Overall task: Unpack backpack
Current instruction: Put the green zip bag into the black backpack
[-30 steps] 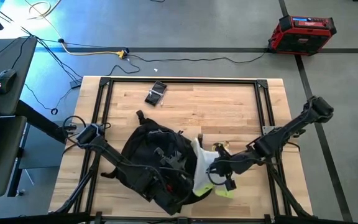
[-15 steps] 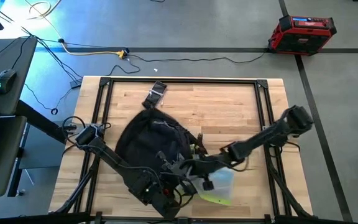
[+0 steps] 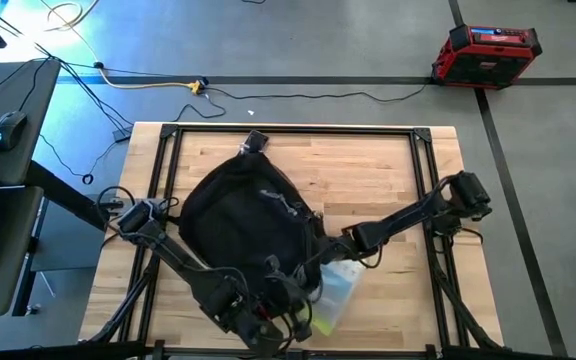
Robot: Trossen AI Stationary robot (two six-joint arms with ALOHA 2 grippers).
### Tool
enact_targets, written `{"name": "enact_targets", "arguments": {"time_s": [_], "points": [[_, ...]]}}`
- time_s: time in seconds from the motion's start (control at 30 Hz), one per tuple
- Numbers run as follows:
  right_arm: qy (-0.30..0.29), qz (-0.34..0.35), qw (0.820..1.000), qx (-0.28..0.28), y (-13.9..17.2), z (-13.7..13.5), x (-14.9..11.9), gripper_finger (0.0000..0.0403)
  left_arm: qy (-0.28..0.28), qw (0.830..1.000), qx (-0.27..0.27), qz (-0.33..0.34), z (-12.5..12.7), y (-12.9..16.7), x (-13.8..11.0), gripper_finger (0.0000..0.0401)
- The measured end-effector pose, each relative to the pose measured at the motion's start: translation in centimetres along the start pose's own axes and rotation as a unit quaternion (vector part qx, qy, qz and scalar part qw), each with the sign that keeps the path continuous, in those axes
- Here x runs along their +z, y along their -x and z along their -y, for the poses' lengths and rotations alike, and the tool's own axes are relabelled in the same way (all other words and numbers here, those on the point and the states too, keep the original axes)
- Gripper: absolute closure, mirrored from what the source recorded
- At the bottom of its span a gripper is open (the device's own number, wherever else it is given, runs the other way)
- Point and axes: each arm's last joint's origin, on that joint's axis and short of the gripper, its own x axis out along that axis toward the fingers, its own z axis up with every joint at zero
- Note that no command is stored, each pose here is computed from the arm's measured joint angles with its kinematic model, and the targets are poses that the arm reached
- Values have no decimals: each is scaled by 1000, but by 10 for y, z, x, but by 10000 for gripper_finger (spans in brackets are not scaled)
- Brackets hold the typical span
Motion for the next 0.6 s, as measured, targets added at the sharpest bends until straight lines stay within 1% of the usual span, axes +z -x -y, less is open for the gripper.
{"name": "enact_targets", "arguments": {"time_s": [0.1, 0.17, 0.23, 0.33, 0.43, 0.53, 0.6], "points": [[4, 22, 1000, -7, -1, 4, 5, 403, 18, 1000, -6, -20, 2, 1, -8, 401], [15, 47, 999, 2, 0, 4, 10, 403, 27, 999, -10, -38, 4, -1, -17, 401], [16, 75, 997, 24, 0, 6, 16, 403, 33, 998, -19, -54, 7, -3, -26, 401], [17, 103, 991, 81, -3, 10, 21, 403, 35, 998, -19, -58, 9, -5, -29, 401], [18, 95, 989, 109, -14, 12, 12, 403, 30, 998, -12, -58, 7, -9, -30, 401], [25, 74, 991, 112, -22, 15, 2, 403, 13, 999, -1, -50, 6, -12, -30, 401], [27, 60, 992, 111, -23, 18, 0, 402, 11, 999, 3, -48, 4, -14, -28, 401]]}}
